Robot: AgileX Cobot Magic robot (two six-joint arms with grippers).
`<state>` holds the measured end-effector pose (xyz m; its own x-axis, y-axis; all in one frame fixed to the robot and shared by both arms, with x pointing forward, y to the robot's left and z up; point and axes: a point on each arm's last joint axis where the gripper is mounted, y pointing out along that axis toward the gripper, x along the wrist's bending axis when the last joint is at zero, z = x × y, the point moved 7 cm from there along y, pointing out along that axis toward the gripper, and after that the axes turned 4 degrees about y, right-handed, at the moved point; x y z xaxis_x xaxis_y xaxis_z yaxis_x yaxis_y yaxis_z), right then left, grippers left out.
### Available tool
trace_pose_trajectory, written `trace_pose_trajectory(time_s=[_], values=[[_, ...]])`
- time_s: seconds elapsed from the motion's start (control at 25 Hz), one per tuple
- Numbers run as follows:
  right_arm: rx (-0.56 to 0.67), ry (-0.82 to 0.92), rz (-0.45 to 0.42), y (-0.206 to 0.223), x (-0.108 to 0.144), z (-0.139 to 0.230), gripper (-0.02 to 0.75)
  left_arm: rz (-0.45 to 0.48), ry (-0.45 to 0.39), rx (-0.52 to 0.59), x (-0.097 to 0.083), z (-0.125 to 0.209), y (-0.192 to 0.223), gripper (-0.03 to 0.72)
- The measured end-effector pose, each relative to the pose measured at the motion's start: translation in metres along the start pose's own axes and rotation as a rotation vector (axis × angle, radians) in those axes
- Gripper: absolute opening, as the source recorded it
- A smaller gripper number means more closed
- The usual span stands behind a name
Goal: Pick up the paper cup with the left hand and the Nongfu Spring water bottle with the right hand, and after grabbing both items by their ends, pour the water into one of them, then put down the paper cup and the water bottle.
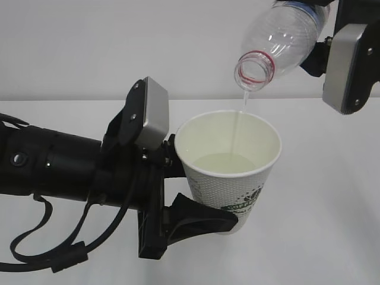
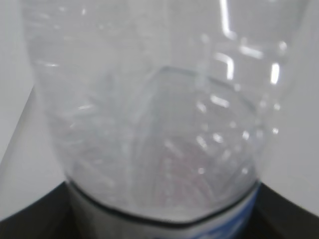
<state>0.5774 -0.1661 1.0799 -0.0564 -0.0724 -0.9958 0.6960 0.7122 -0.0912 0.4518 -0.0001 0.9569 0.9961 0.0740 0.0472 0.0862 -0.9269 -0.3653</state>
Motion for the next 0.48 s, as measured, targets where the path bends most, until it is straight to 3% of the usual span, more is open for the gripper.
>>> trace_pose_trajectory(time_s=[0.48], values=[[0.0,-0.014,0.0,0.0,0.0,0.0,0.485,0.0,0.0,0.0,0.0,0.0,0.0,0.533]])
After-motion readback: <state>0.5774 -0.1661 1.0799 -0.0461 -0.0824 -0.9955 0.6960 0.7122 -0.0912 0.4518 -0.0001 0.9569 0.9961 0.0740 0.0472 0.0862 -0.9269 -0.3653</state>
